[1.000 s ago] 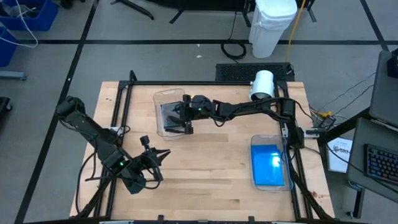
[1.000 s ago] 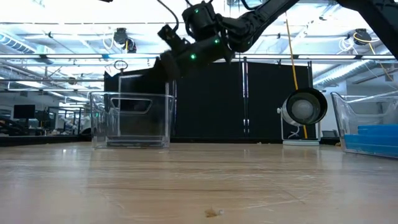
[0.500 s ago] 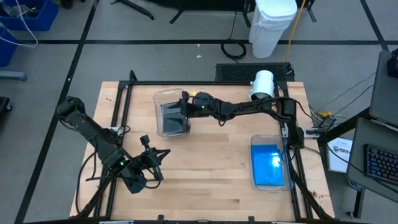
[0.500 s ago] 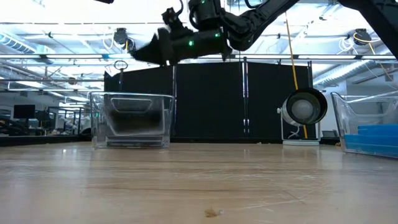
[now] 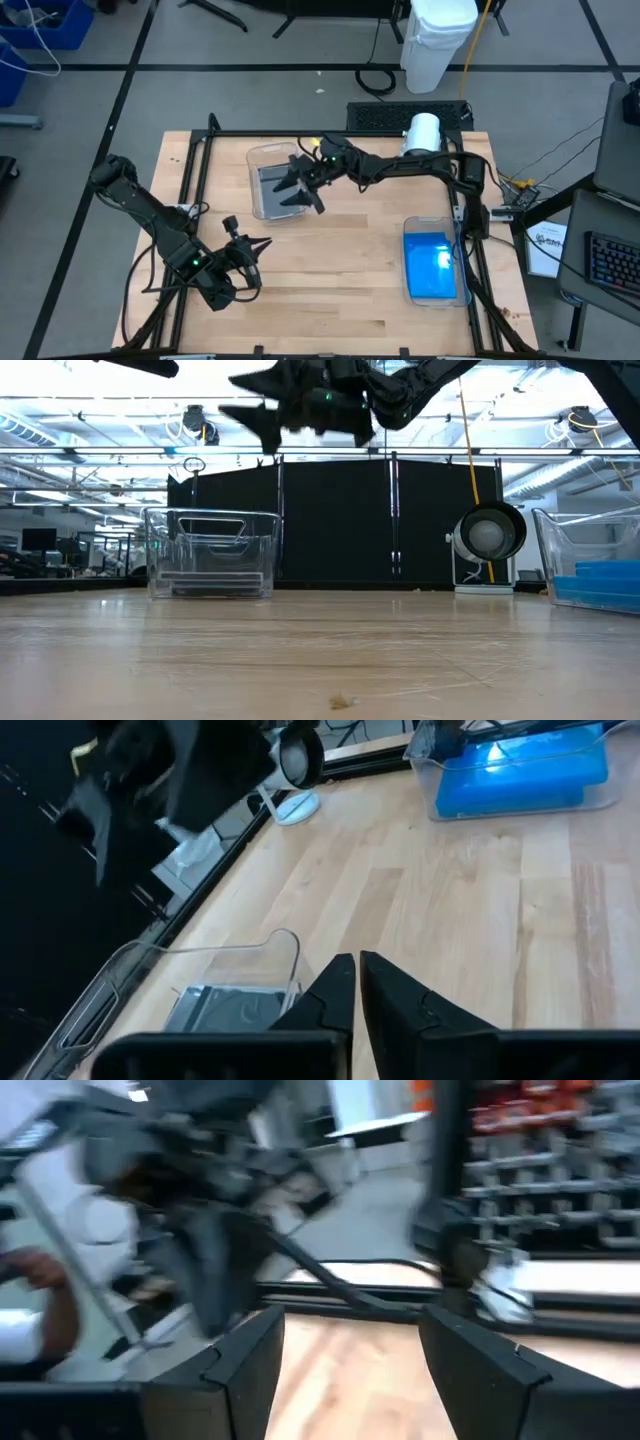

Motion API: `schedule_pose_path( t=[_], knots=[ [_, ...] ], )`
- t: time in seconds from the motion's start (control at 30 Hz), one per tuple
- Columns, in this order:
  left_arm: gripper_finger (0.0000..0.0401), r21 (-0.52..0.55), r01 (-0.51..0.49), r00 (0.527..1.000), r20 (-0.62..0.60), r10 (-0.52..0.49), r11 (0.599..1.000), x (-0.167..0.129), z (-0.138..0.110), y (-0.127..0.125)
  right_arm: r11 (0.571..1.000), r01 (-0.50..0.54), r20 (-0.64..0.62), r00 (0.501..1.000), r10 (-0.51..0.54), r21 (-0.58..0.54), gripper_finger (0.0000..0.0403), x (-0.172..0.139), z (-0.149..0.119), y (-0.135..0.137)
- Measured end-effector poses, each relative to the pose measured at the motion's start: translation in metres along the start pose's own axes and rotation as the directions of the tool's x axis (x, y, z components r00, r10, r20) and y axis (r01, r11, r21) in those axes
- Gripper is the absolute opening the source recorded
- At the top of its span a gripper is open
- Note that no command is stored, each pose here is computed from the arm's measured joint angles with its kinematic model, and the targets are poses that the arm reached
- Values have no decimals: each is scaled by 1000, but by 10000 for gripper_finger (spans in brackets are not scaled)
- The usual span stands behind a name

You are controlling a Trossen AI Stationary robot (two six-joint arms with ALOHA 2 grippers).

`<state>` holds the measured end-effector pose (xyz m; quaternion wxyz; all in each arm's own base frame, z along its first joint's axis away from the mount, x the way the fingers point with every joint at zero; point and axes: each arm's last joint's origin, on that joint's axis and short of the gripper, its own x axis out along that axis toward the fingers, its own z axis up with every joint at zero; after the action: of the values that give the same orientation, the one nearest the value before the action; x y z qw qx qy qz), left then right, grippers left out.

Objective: Pick & place jewel cases by type
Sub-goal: Adjust the left transparent bin

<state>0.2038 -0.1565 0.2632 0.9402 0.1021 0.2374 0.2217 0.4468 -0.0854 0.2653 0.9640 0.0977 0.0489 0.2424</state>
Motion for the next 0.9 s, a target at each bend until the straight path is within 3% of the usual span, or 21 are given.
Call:
schedule_pose_path(
  t=[0.2, 0.4, 0.67, 0.9],
  knots=[
    [6, 18, -43, 998, 54, 42, 999, -16, -7, 1, 997, -52, -18, 999, 51, -49, 224, -9, 33, 38],
    [17, -124, -104, 978, 169, 124, 987, -42, -31, 21, 995, -46, -149, 988, 33, -88, 224, -42, 63, 82],
    [6, -272, -67, 978, 175, 117, 960, -29, -88, 25, 956, 227, -167, 952, -258, -185, 224, -109, 64, 147],
    [6, -376, -61, 980, 153, 126, 925, -14, -116, 27, 877, 439, -18, 892, -451, -196, 224, -182, 26, 188]
  ],
)
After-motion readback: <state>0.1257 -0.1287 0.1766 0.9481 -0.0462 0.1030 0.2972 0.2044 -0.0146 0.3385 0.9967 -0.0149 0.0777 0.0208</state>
